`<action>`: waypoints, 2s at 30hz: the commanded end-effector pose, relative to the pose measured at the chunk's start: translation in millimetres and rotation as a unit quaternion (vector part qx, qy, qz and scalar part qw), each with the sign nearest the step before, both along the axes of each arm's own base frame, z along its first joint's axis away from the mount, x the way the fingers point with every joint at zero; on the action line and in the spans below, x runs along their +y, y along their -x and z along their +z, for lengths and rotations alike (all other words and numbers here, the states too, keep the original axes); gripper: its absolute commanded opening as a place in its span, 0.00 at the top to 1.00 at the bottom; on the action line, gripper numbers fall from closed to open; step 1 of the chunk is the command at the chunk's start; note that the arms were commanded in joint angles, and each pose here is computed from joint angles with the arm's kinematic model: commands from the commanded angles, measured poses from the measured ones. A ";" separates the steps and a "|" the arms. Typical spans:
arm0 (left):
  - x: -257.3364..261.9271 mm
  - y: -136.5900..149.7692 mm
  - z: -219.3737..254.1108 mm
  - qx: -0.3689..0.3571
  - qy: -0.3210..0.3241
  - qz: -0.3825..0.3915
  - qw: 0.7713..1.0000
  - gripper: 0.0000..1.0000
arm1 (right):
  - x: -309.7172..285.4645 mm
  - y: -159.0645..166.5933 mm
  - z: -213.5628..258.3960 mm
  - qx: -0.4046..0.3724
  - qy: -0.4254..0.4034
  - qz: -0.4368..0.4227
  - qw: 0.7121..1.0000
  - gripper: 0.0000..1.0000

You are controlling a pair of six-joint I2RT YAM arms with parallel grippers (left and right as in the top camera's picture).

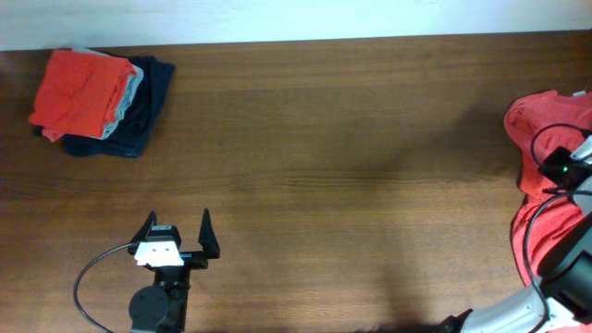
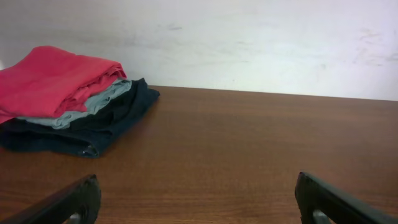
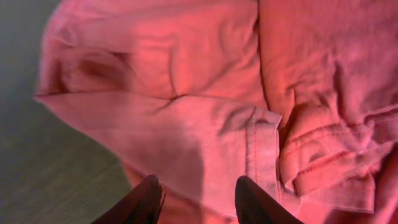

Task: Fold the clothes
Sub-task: 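Reach the right gripper to the crumpled orange T-shirt and grasp it, then drag the grasped T-shirt leftward across the table with the right gripper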

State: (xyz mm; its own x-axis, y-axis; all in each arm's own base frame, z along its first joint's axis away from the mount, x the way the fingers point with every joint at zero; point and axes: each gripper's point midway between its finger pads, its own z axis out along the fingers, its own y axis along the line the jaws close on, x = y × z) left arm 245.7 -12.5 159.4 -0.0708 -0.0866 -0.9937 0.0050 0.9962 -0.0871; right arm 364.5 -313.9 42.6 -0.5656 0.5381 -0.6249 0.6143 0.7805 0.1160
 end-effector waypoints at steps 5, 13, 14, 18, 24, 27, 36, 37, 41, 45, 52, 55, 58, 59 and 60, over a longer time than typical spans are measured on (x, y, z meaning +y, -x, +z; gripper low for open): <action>-2.7 0.5 -0.2 -0.001 -0.007 -0.008 1.000 0.00 | -31.8 -7.8 13.4 -0.044 0.039 -0.006 0.998 0.51; -2.7 0.5 -0.2 -0.001 -0.007 -0.008 1.000 0.01 | -43.3 -13.3 -7.8 -0.052 0.048 -0.006 0.997 0.49; -2.7 0.5 -0.1 -0.002 -0.007 -0.008 1.000 0.01 | -45.6 -12.8 -13.1 -0.051 0.049 -0.007 0.997 0.49; -2.7 0.5 -0.2 -0.001 -0.007 -0.008 1.000 0.01 | -53.0 -9.0 -26.4 -0.048 0.051 -0.010 0.997 0.49; -2.7 0.5 -0.2 -0.001 -0.007 -0.008 1.000 0.01 | -52.2 -12.5 -34.1 -0.057 0.045 -0.002 0.997 0.50; -2.7 0.5 -0.2 -0.001 -0.007 -0.008 1.000 0.01 | -51.5 -10.0 -43.6 -0.050 0.038 -0.003 0.998 0.56; -2.7 0.5 -0.1 -0.002 -0.007 -0.008 1.000 0.01 | -46.7 -28.0 -16.9 -0.086 0.022 0.031 0.996 0.81; -2.7 0.5 -0.1 -0.002 -0.007 -0.008 1.000 0.00 | -45.7 -31.4 -8.4 -0.091 0.020 0.037 0.995 0.82; -2.7 0.5 -0.1 -0.002 -0.007 -0.008 1.000 0.01 | -46.5 -43.9 29.7 -0.101 0.027 0.047 0.993 0.83; -2.7 0.5 -0.2 -0.001 -0.007 -0.008 1.000 0.00 | -43.4 -52.1 54.1 -0.098 0.022 0.054 0.993 0.96; -2.7 0.5 -0.2 -0.001 -0.007 -0.008 1.000 0.00 | -6.8 -76.2 69.8 -0.079 0.003 0.099 0.992 0.96; -2.7 0.5 -0.1 -0.002 -0.007 -0.008 1.000 0.01 | 24.9 -93.0 71.7 -0.068 -0.005 0.135 0.989 0.96; -2.7 0.5 -0.1 -0.002 -0.007 -0.008 1.000 0.00 | 60.8 -106.8 67.1 -0.054 -0.021 0.168 0.984 0.96; -2.7 0.5 -0.2 -0.001 -0.007 -0.008 1.000 0.01 | 75.6 -111.3 64.7 -0.048 -0.027 0.181 0.982 0.96; -2.7 0.5 -0.1 -0.002 -0.007 -0.008 1.000 0.00 | 88.8 -114.9 62.5 -0.043 -0.032 0.193 0.980 0.96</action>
